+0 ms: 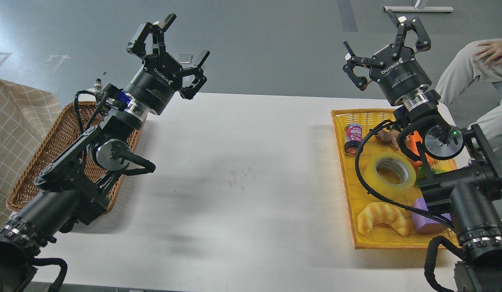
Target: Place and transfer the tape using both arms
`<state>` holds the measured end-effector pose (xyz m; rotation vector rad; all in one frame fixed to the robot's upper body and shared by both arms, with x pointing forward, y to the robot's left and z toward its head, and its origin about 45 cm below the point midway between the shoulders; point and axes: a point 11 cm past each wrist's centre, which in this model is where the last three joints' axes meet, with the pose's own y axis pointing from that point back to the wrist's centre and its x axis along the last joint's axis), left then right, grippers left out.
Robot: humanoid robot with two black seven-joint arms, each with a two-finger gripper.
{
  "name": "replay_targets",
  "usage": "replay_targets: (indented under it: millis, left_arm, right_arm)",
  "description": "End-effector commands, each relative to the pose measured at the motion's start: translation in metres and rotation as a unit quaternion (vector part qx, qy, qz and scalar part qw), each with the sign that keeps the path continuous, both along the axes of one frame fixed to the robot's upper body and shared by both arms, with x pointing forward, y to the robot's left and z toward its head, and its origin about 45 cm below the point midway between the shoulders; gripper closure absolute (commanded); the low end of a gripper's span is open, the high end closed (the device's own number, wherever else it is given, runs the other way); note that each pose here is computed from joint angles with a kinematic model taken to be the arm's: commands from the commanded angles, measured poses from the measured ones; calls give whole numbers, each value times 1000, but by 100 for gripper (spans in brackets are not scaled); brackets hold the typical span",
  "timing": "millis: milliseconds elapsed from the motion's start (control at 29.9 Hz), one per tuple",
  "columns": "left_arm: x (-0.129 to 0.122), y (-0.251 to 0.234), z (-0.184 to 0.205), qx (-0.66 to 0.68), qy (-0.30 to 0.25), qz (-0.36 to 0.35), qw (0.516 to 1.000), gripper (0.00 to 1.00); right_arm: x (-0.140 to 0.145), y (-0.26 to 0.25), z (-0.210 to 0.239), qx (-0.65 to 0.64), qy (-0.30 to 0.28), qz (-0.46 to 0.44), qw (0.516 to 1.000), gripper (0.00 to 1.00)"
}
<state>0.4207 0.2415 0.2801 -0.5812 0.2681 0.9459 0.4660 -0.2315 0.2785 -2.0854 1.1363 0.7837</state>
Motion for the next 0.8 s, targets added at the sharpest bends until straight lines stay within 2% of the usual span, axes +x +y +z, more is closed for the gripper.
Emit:
replay_targets:
  millis: [0, 769]
  left_arm:
    - [-1, -1, -1, 0, 0, -2, 1000, 2]
    - [-1, -1, -2, 1, 2, -3, 1000, 2]
  right_arm:
    - [0, 0, -1, 0, 1, 0, 1000, 0]
    - [-3, -2, -7, 0, 7, -2, 1000, 0]
